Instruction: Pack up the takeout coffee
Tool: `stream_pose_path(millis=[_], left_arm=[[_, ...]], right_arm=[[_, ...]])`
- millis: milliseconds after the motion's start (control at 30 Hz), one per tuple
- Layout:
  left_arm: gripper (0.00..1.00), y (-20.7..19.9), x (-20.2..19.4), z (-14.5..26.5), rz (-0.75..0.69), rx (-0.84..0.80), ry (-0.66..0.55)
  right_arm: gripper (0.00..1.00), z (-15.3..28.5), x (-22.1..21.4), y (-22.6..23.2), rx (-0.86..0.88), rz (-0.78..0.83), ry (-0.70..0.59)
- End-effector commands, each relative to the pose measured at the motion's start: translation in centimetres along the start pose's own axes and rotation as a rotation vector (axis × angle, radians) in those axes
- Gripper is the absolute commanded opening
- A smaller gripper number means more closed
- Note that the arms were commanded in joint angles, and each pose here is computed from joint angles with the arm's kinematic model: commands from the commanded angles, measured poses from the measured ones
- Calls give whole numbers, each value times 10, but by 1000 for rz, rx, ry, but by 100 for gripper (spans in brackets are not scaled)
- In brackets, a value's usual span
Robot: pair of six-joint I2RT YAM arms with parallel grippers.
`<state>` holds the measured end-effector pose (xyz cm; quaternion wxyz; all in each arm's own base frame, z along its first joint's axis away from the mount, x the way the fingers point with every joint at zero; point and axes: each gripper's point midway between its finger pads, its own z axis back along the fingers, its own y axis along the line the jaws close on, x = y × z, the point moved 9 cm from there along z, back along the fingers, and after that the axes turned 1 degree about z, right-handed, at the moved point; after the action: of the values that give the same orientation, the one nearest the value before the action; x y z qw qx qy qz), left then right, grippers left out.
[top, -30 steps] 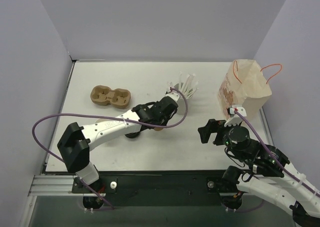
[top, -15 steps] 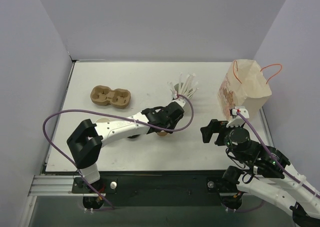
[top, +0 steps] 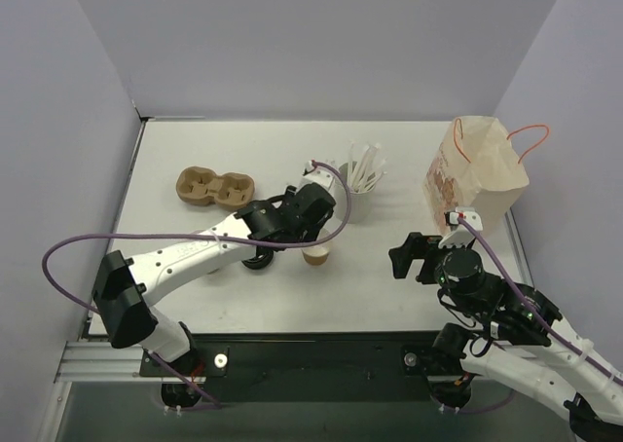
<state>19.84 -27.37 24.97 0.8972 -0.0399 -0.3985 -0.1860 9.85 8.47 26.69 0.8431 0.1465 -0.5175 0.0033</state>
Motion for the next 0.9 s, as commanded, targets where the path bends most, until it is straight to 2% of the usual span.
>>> stream_pose_path(millis=[0,167,333,467,867], left_arm=[[55,38,-13,1,19,168,37],[52,65,-39,-23,91,218,151],[50,84,-46,-36,190,255,172],[50,86,-46,-47,222,241,166],[44,76,-53,-79,203,235,227]], right_arm=[[95,-5,-3,0,-28,-1,11],[95,-5,-4,1,-23,-1,18],[94,-6,-5,2,-21,4,27],[95,-7,-5,2,-23,7,31],[94,-8,-5,1,-27,17,29]])
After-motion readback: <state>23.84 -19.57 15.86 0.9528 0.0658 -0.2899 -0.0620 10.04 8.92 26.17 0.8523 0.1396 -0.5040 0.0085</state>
